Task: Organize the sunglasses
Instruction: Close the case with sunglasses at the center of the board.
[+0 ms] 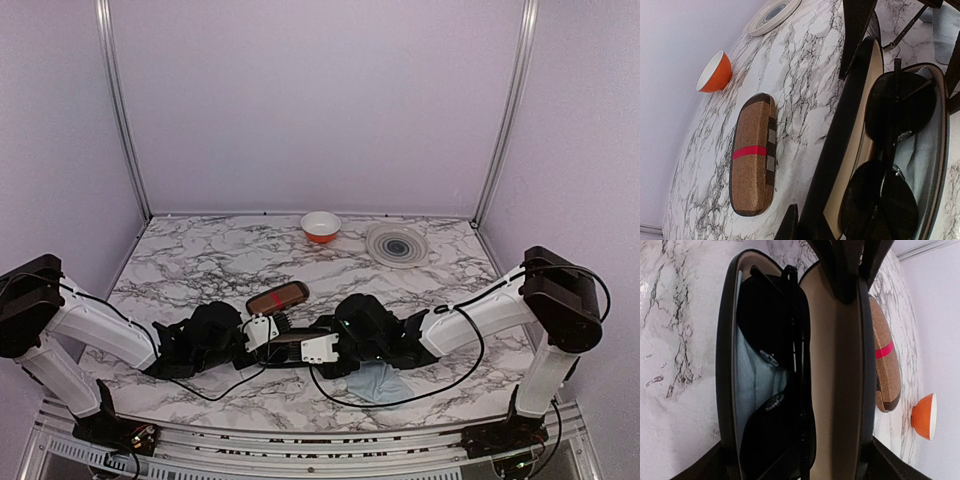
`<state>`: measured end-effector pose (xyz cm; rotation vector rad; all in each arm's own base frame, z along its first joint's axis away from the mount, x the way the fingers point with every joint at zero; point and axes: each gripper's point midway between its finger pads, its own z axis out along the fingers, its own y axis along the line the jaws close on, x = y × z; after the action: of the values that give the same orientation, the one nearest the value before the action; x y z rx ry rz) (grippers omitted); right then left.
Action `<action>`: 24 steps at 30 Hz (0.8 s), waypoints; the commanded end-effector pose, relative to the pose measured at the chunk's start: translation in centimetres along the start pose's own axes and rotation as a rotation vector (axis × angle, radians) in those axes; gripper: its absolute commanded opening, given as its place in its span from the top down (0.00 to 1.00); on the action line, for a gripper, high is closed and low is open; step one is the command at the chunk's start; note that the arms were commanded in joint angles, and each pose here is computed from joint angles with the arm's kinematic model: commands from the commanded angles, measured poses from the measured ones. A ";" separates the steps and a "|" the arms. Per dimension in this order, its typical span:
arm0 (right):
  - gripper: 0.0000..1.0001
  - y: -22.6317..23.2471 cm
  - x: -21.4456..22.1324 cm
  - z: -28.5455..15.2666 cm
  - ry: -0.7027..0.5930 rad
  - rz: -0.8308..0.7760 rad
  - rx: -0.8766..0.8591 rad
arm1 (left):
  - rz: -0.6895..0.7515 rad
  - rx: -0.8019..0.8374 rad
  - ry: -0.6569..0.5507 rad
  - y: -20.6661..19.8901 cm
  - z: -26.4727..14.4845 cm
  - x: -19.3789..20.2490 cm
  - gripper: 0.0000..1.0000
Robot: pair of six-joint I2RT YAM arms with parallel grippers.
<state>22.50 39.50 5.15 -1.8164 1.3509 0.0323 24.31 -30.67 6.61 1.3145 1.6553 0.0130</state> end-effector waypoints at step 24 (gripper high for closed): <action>0.40 -0.4 -0.5 -0.3 0.000 -0.015 0.018 | -0.054 0.050 -0.081 0.4 -4.4 -1.5 0.60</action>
<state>22.61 39.39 5.24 -1.8106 1.3369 0.0103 22.31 -29.65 9.26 1.2968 1.6218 -0.0647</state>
